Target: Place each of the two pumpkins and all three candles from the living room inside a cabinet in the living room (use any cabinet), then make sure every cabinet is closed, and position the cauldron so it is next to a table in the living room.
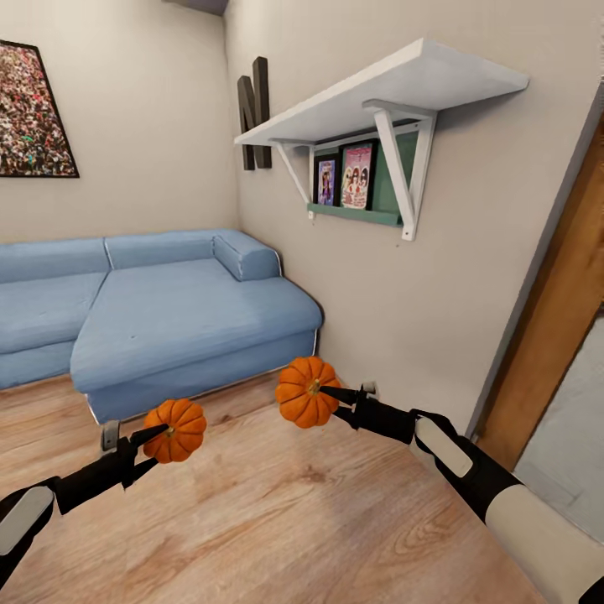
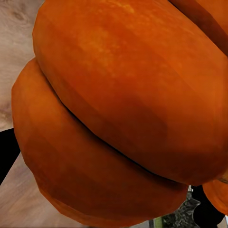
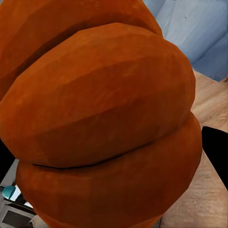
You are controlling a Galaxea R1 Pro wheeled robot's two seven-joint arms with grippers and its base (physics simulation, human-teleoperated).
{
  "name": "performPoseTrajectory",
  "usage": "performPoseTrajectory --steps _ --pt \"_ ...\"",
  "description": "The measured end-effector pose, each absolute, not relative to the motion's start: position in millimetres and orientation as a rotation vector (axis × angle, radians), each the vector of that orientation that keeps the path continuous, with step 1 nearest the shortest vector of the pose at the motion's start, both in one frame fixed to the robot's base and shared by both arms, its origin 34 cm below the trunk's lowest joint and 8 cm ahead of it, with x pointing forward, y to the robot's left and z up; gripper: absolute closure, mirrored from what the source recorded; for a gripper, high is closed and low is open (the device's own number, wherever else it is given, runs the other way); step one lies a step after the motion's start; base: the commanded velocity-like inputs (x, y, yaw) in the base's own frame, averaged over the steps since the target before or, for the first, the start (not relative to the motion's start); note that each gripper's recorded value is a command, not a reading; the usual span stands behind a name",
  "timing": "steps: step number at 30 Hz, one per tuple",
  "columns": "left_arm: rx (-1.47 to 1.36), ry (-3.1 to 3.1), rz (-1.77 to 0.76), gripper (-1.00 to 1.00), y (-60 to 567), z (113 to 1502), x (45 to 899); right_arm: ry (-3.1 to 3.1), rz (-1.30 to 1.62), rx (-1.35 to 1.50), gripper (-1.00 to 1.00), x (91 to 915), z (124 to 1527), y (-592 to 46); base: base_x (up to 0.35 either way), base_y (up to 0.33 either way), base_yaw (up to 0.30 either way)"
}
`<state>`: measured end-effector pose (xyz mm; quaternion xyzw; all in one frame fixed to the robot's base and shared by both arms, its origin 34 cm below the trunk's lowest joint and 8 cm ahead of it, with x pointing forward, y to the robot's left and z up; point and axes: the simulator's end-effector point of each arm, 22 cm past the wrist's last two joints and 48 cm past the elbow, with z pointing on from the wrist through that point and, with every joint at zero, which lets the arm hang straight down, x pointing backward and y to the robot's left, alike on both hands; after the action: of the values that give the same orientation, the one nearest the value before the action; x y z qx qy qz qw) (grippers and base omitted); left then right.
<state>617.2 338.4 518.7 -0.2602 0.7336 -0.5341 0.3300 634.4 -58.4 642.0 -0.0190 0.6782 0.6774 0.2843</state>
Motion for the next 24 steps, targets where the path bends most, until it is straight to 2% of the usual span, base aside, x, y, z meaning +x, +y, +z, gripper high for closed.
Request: performPoseTrajectory --steps 24 --pt "-0.62 1.854 -1.402 1.0 340 562 615 1.783 1.744 -0.103 1.0 628 679 -60 -0.001 0.0 0.0"
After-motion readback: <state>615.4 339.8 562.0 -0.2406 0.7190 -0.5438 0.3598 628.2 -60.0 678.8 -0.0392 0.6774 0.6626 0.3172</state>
